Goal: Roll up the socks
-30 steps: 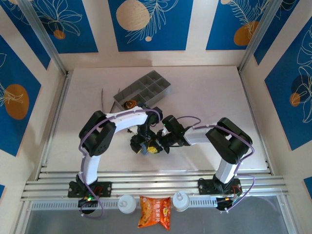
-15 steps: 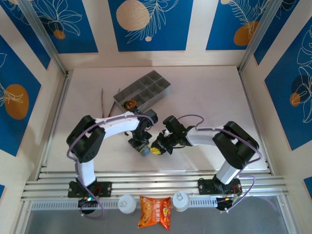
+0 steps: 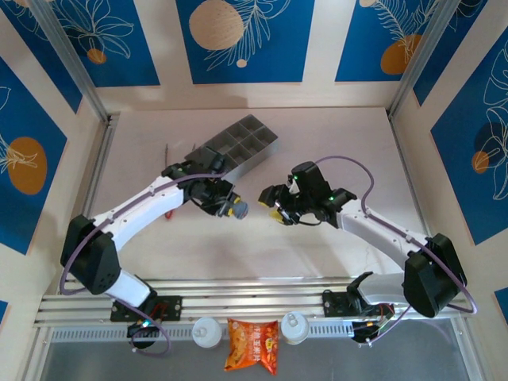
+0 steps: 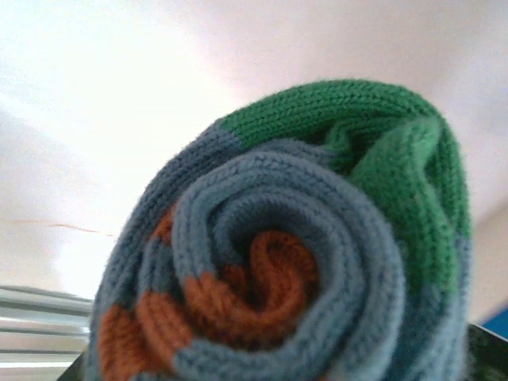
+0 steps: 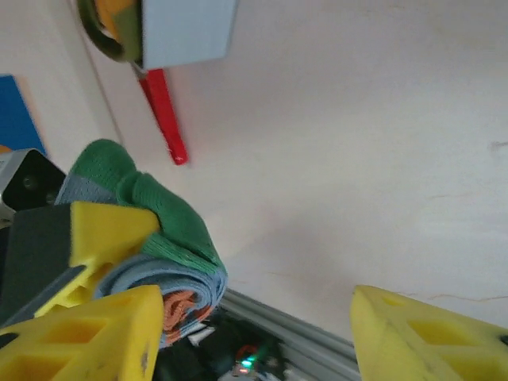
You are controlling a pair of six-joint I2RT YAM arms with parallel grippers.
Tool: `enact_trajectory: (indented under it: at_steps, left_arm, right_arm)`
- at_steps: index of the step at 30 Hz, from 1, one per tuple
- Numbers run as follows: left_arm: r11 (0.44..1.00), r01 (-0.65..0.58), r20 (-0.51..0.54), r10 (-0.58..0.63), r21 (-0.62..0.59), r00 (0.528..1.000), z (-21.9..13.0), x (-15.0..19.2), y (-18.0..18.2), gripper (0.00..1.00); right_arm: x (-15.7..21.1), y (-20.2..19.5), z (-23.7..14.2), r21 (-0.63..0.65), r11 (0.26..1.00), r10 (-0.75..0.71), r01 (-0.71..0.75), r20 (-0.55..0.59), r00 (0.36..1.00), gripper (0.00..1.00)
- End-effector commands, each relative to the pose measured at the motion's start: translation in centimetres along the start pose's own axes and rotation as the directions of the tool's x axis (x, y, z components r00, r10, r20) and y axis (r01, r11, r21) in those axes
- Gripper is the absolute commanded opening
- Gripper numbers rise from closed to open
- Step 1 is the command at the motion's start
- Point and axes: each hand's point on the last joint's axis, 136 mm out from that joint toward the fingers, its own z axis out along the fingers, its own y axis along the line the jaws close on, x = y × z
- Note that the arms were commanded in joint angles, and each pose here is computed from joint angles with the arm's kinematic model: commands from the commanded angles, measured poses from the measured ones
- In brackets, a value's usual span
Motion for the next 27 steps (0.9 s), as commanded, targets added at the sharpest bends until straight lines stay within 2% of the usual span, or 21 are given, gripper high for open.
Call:
enact_trajectory:
  at_steps: [1,4,7,8,11,13,17,20,24,27]
  left_arm:
    - [0.977,0.016,-0.055,-0.005,0.213,0.998,-2.4,-0.2,-5.2,0.00]
    - [0.926,-0.040,0.002,0.042,0.375,0.999,-4.8,-1.5,-9.1,0.00]
    - [0.828,-0.071,0.051,0.052,0.556,0.997,-6.4,-2.3,-12.0,0.00]
    - [0.786,-0.089,0.072,0.056,0.612,0.996,-6.8,-2.5,-12.7,0.00]
    - [0.673,-0.124,0.117,0.056,0.729,0.992,-7.8,-3.1,-14.1,0.00]
    - [0.634,-0.144,0.133,0.066,0.760,0.989,-8.1,-3.1,-14.5,0.00]
    - [0.591,-0.195,0.160,0.111,0.783,0.981,-8.3,-2.8,-15.0,0.00]
    - [0.569,-0.202,0.167,0.113,0.798,0.979,-8.1,-2.9,-14.8,0.00]
    - [0.569,-0.204,0.162,0.124,0.797,0.979,-7.7,-2.9,-14.6,0.00]
    - [0.576,-0.201,0.158,0.125,0.792,0.980,-7.3,-3.0,-14.4,0.00]
  right_arm:
    - [-1.9,4.9,-2.0,-0.208,0.977,0.047,-0.037,0.040,0.998,0.67]
    - [-4.1,6.4,-2.8,-0.296,0.942,0.179,-0.160,0.039,0.983,0.69]
    - [-6.0,7.3,-3.5,-0.350,0.886,0.346,-0.306,0.058,0.936,0.72]
    - [-6.5,7.4,-3.6,-0.369,0.857,0.408,-0.359,0.062,0.911,0.76]
    - [-7.5,8.8,-3.2,-0.420,0.781,0.519,-0.462,0.025,0.854,0.84]
    - [-8.0,10.2,-2.8,-0.431,0.758,0.541,-0.489,-0.004,0.841,0.87]
    - [-8.9,13.3,-2.0,-0.444,0.738,0.548,-0.509,-0.048,0.835,0.87]
    - [-9.2,14.0,-0.6,-0.417,0.728,0.568,-0.545,-0.080,0.819,0.87]
    - [-9.7,15.1,0.7,-0.426,0.690,0.590,-0.585,-0.136,0.796,0.86]
    - [-9.8,16.4,1.0,-0.427,0.698,0.570,-0.575,-0.154,0.807,0.84]
